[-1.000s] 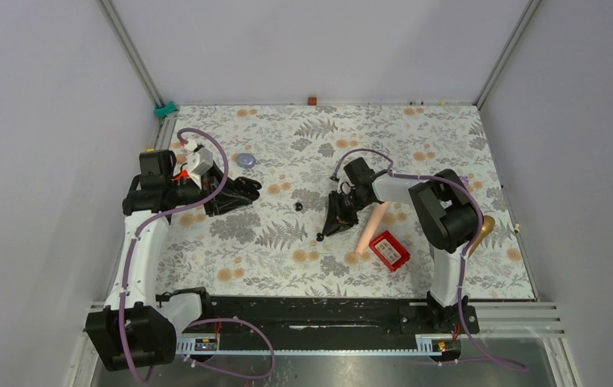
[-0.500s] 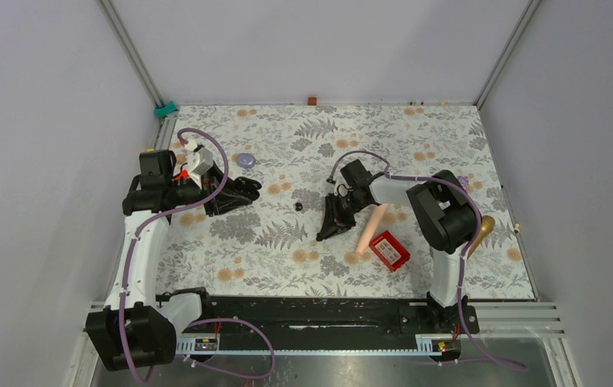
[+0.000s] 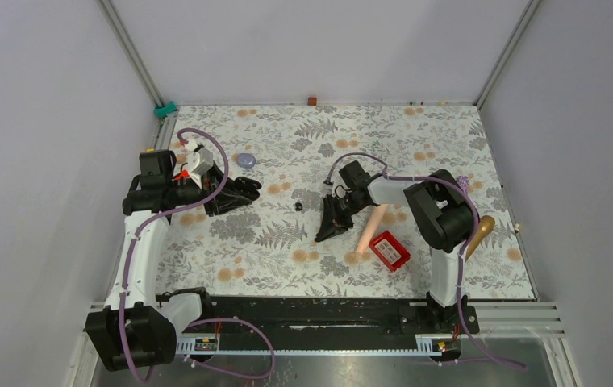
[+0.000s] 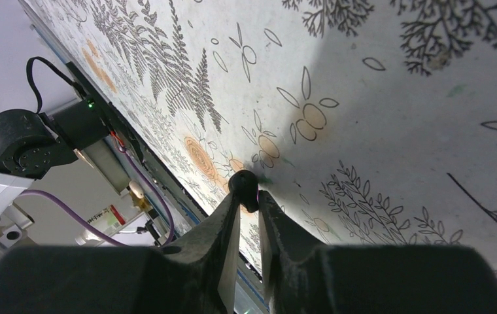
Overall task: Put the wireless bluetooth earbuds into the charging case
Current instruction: Pick up the earbud from the center of the board.
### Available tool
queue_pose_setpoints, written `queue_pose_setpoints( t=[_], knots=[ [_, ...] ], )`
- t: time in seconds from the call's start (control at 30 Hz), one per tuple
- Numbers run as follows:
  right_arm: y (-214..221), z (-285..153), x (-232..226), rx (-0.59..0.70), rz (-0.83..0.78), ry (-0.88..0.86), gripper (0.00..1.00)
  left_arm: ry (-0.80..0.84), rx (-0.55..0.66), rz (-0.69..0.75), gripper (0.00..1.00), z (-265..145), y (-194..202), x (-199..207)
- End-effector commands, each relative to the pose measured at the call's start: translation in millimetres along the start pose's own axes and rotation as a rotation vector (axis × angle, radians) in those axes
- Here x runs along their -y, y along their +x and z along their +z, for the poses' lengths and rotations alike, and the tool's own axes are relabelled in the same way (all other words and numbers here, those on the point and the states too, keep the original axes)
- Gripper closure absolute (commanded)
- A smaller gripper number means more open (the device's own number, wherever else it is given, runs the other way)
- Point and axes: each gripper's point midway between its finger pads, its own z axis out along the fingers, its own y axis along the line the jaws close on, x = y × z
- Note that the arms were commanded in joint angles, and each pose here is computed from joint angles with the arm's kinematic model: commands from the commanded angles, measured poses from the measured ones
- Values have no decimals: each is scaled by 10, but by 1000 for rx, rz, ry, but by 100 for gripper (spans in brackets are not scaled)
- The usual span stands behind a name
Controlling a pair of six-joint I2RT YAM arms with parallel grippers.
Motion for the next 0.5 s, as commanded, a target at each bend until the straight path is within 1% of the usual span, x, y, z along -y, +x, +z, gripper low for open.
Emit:
queue_pose_setpoints(
  t=[0.0,0.1,0.27,0.4,0.47],
  knots=[
    [-68,-80,-186,38,-100,-17,82,5,14,70,100,-9,-83,-22],
    [-127,-211,-343,81,-160,-34,88,8,16,75,100,-9,-92,-7],
    [-233,-523,-615,162,-320,-20,90,15,21,75,100,-6,-87,9],
    [-292,-891,-854,266,-510,20,91,17,22,73,100,-4,-81,9],
    [-300,-1131,-1029,340,-621,29,91,22,20,66,100,7,-70,3]
  ],
)
